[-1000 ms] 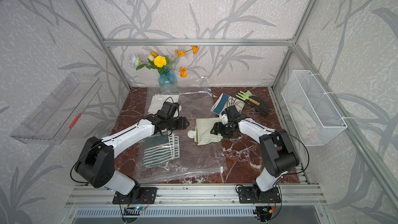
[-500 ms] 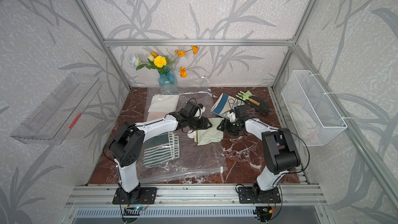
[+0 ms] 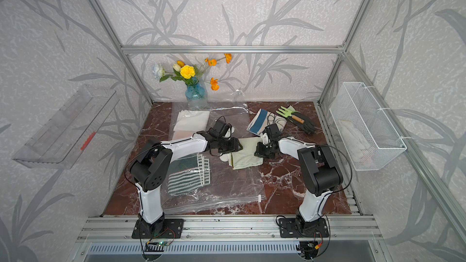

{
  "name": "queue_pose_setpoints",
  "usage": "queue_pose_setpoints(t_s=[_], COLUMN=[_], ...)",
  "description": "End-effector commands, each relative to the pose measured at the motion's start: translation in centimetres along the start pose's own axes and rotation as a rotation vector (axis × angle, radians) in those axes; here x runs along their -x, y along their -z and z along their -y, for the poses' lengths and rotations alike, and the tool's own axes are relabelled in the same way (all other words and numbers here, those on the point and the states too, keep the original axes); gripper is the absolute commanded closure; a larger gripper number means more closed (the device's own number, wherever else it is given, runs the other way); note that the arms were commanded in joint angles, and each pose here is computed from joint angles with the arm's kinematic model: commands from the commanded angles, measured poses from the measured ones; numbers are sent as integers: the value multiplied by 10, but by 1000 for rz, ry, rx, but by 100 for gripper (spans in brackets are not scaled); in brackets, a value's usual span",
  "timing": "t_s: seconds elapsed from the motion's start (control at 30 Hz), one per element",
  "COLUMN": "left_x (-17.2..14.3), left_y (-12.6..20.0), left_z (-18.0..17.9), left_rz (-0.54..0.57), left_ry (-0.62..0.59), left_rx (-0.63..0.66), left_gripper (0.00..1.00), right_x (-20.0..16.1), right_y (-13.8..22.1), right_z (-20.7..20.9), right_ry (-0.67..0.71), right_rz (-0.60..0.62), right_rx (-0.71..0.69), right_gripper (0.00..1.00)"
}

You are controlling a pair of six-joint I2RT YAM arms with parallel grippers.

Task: Place the folded towel into the vacuum bag
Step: Place the towel in the vacuum bag, then pick up the towel from the vacuum bag.

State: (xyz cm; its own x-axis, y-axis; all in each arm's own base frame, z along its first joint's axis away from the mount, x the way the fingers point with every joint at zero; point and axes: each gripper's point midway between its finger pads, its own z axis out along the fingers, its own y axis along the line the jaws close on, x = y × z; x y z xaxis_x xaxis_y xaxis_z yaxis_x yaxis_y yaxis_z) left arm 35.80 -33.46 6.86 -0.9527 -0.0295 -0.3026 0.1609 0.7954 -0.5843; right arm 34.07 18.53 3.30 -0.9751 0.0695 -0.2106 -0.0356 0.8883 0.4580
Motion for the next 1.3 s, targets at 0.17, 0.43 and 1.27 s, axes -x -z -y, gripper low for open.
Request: queue_pose_setpoints(t_s=[0.17,0.43,1.27], left_x=[5,-8,-25], left_y=[-36,-15,24], left_z=[-14,-24,-72], left_rz=[-1,13,55], left_ry=[74,118,208], left_rx=[-27,-53,-6], left_gripper=[60,60,66], right_x=[9,21,-22], right_y=[37,30,-48], right_z=[7,-44,-92], right_ry=[264,378,381], right_rz=[-22,46,-43], right_rx=[-517,-586,-322], right_gripper=[78,81,47])
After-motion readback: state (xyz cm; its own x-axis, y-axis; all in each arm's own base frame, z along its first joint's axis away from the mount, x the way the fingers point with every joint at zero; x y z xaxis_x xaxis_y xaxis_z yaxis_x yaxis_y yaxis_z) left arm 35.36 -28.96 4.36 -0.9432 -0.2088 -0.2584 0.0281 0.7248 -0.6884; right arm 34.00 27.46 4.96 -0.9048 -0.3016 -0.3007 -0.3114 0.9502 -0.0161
